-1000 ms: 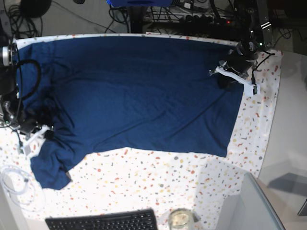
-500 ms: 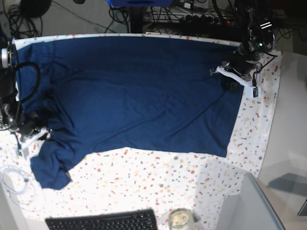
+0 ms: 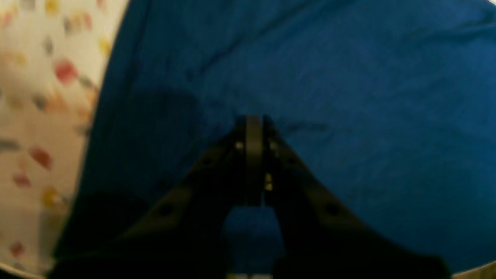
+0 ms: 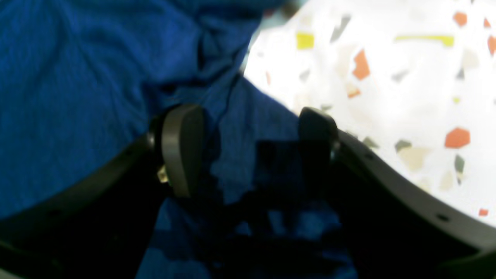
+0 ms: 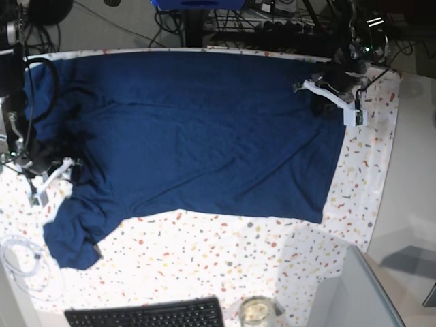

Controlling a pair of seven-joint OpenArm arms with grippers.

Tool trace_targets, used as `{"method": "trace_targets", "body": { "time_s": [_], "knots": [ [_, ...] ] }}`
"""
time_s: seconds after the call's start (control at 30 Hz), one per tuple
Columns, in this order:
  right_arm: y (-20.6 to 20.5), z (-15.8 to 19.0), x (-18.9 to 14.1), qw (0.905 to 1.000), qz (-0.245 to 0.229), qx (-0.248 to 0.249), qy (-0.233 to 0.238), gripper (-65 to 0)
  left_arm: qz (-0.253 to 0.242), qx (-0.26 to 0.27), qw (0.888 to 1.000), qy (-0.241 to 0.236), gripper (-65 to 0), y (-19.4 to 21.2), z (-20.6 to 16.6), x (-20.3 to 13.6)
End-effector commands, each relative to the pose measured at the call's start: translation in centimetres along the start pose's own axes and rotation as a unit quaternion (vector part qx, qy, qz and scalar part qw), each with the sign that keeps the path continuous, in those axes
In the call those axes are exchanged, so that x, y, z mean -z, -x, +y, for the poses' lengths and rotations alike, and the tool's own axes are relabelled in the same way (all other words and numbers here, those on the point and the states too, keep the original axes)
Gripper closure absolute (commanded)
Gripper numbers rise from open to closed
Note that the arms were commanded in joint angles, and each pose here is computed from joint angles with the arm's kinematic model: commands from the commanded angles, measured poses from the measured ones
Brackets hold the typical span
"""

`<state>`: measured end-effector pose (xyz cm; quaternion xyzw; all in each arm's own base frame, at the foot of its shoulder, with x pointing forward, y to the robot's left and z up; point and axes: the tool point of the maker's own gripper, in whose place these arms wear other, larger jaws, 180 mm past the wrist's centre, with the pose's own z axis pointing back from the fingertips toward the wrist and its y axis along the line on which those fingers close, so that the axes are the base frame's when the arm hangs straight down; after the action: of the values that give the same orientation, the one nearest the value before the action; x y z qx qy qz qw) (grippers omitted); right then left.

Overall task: Layout the t-shirt on the table in an organized manner, then fold the t-shirt properly
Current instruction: 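Move both grippers to the shirt's side edges and grasp them, then hold the side edges with both grippers and pull outward to spread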

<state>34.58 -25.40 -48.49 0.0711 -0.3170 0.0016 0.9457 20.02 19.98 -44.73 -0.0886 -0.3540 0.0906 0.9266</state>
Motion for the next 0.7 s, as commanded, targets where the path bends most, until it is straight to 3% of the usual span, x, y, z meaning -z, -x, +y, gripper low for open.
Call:
{"method": "trace_targets", "body": {
  "time_s": [0.0, 0.17, 0.23, 0.4, 0.6, 0.67],
  "knots": [
    [-3.1, -0.6, -0.5, 0.9993, -0.036, -0.005, 0.003, -36.2, -0.01, 0.0, 1.0, 0.003, 0.0, -0.4, 0.1, 0.1],
    [-2.0, -1.3, 0.2, 0.9998, -0.016, 0.01, 0.011, -29.3, 0.018, -0.019, 1.0, -0.006, 0.0, 1.5, 1.2, 1.3],
    [-1.0, -1.9, 0.5, 0.9996, -0.001, 0.021, 0.017, -22.2, 0.031, -0.027, 0.999, -0.011, 0.0, 2.3, 1.8, 1.7],
    [-2.0, -2.7, 0.3, 0.9993, -0.018, 0.02, 0.025, -3.8, 0.041, -0.033, 0.999, -0.013, 0.0, 3.2, 2.0, 1.9],
    [-3.8, -3.8, -0.2, 0.9988, -0.032, 0.01, 0.037, -2.3, 0.047, -0.035, 0.998, -0.015, 0.0, 3.6, 2.2, 1.9],
    [-4.5, -4.8, -0.4, 0.9974, -0.029, -0.02, 0.063, -2.3, 0.045, -0.034, 0.998, -0.014, 0.0, 3.5, 2.1, 1.9]
  ]
}}
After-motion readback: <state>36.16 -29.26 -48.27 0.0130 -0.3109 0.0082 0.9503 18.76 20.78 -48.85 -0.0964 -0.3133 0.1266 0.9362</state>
